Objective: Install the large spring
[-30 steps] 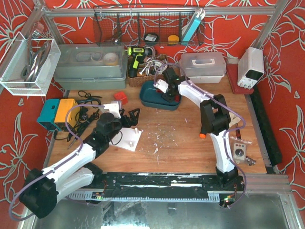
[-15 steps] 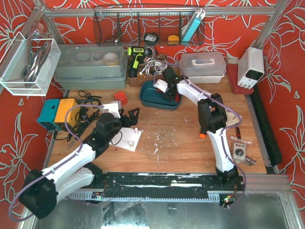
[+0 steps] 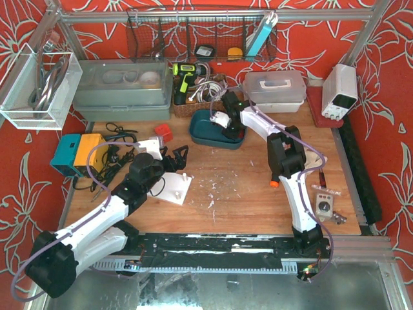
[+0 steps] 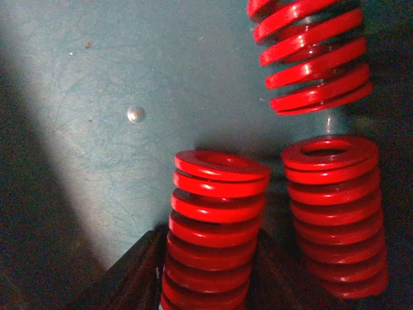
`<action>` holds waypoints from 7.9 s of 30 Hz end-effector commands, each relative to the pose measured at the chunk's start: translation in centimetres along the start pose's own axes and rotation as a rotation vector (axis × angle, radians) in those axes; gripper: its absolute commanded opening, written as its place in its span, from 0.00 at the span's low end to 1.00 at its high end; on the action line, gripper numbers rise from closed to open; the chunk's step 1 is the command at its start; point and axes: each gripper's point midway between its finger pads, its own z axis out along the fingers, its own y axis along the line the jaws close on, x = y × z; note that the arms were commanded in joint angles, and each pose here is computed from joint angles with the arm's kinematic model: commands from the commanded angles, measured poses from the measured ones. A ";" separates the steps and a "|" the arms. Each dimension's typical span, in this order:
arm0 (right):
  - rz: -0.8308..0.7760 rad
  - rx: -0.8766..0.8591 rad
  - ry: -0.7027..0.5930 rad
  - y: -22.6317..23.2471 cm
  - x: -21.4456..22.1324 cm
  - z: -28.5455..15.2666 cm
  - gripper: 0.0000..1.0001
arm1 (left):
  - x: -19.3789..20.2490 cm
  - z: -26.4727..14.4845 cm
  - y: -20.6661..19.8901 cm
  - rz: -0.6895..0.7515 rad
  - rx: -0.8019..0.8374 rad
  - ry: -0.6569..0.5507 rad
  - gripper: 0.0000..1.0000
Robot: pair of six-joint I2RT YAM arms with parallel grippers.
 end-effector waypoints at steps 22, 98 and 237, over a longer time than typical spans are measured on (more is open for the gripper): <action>0.051 0.126 -0.318 0.8 -3.2 -11.1 0.00 | -0.3 -0.2 1.0 -0.096 -0.059 -0.018 1.00; 0.240 0.300 -0.965 19.2 1.4 -24.2 0.99 | 5.5 -3.3 -3.7 -0.005 -0.125 0.604 0.00; 0.961 0.468 0.079 -1.2 4.0 -1.3 0.53 | 0.3 -2.2 -1.7 0.086 0.141 -0.050 1.00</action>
